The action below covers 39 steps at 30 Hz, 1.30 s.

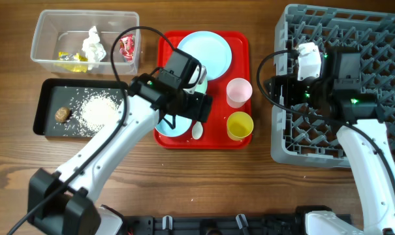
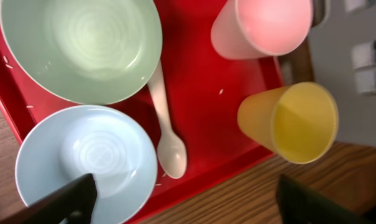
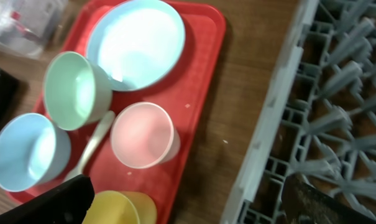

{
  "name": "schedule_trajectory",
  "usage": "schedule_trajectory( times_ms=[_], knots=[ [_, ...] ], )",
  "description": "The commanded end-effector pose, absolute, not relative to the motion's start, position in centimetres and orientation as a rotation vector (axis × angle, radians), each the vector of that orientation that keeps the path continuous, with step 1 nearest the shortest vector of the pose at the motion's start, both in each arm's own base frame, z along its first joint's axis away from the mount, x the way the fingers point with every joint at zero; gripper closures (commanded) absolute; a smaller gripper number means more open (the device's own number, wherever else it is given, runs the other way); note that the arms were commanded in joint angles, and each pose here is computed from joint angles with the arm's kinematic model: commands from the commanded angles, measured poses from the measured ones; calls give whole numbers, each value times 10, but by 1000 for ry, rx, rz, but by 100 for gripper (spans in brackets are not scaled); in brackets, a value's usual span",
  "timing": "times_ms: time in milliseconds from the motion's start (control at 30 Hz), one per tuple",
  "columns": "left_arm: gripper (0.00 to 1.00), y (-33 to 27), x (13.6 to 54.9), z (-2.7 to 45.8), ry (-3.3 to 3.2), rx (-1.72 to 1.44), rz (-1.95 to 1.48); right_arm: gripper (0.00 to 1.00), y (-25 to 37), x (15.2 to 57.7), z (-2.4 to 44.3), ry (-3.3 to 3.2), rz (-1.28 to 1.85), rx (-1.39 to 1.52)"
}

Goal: Sort waste into correct bins and load items into the dishwasher rack

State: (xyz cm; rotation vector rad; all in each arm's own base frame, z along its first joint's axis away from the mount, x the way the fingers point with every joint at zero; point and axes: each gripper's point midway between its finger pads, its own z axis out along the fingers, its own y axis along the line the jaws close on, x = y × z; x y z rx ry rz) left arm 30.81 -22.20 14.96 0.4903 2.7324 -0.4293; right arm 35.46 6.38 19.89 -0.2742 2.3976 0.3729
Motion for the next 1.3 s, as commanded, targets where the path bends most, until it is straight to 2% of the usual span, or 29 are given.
schedule_trajectory(
  times_ms=[0, 233, 333, 567, 667, 733, 900, 1200, 1267],
  knots=[
    [0, -224, 319, 181, 2622, 462, -484, 0, 73, 358, 204, 2369, 443, -293],
    [0, -199, 349, 179, 2588, 340, -383, 0, 92, 352, 206, 2367, 539, -318],
    [0, -149, 374, 179, 2593, 14, -288, 0, 125, 348, 215, 2350, 589, -359],
    [0, -35, 403, 180, 2548, -373, -261, 0, 188, 375, 276, 2243, 477, -362],
    [0, -10, 403, 180, 2533, -460, -283, 0, 211, 400, 249, 2329, 455, -405],
    [0, -2, 400, 178, 2545, -488, -272, 0, 222, 415, 212, 2435, 442, -432],
    [0, -2, 397, 176, 2556, -493, -271, 1, 230, 422, 158, 2537, 415, -511],
    [0, -2, 397, 176, 2556, -493, -271, 21, 267, 434, 114, 2465, 367, -764],
    [0, -2, 397, 176, 2556, -493, -271, 30, 269, 438, 92, 2485, 335, -776]
  ],
)
